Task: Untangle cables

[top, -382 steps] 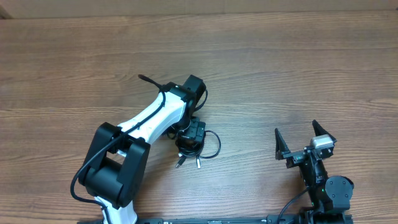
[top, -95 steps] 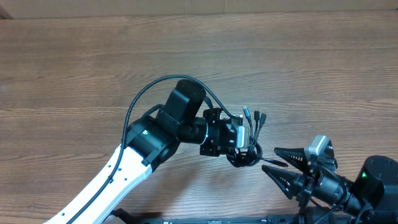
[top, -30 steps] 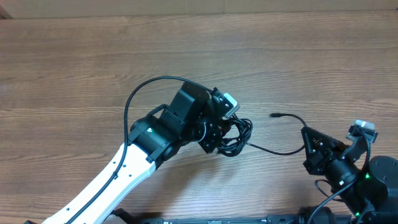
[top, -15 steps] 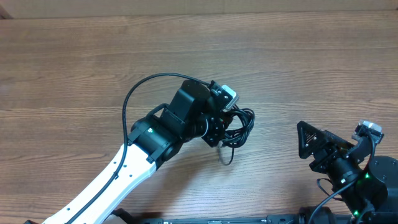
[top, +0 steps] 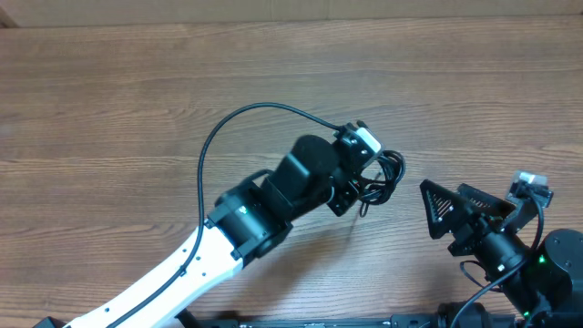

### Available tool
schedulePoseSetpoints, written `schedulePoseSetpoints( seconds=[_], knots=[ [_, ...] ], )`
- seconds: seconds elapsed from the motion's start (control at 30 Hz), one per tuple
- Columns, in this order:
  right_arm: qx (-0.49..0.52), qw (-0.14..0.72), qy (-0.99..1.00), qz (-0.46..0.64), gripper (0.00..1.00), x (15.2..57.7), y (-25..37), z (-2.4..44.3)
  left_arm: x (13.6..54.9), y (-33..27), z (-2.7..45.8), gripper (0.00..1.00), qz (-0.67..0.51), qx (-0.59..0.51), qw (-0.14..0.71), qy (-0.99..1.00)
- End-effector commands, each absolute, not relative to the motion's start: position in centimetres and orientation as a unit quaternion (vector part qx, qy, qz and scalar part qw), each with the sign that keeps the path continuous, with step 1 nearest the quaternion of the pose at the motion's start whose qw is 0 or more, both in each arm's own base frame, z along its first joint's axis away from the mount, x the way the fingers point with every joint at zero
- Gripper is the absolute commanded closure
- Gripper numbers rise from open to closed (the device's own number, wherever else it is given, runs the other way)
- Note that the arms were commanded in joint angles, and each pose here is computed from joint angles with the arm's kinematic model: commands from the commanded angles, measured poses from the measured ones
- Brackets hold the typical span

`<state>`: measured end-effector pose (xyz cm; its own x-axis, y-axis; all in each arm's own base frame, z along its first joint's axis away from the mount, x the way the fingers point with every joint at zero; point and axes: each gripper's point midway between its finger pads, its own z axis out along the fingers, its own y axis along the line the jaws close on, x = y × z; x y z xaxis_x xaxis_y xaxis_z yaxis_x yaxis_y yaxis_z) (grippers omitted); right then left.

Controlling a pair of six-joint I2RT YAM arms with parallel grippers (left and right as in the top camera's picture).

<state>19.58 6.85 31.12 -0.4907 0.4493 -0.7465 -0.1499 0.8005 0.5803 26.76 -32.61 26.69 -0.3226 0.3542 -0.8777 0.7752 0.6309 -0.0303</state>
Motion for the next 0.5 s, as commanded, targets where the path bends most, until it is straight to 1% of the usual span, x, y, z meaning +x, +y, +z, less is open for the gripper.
schedulePoseSetpoints(
  seconds=[0.0, 0.07, 0.13, 0.3, 0.47],
  knots=[
    [0.061, 0.505, 0.802, 0.314, 0.23, 19.0, 7.6, 32.2, 28.3, -31.8, 27.8, 0.96, -0.168, 0.327, 0.503, 0.782],
    [0.062, 0.505, 0.802, 0.314, 0.29, 19.0, 7.6, 32.2, 28.3, -31.9, 28.3, 0.96, -0.158, 0.318, 0.517, 0.779],
    [0.060, 0.506, 0.802, 0.313, 0.33, 19.0, 7.6, 32.2, 28.3, -32.2, 28.8, 0.96, -0.155, 0.313, 0.528, 0.774],
    [0.057, 0.504, 0.802, 0.316, 0.33, 18.9, 7.8, 32.2, 27.8, -33.3, 30.2, 0.96, -0.175, 0.304, 0.549, 0.759],
    [0.035, 0.507, 0.798, 0.323, 0.32, 18.7, 8.3, 32.6, 27.1, -34.1, 30.9, 0.96, -0.200, 0.290, 0.552, 0.756]
  ],
)
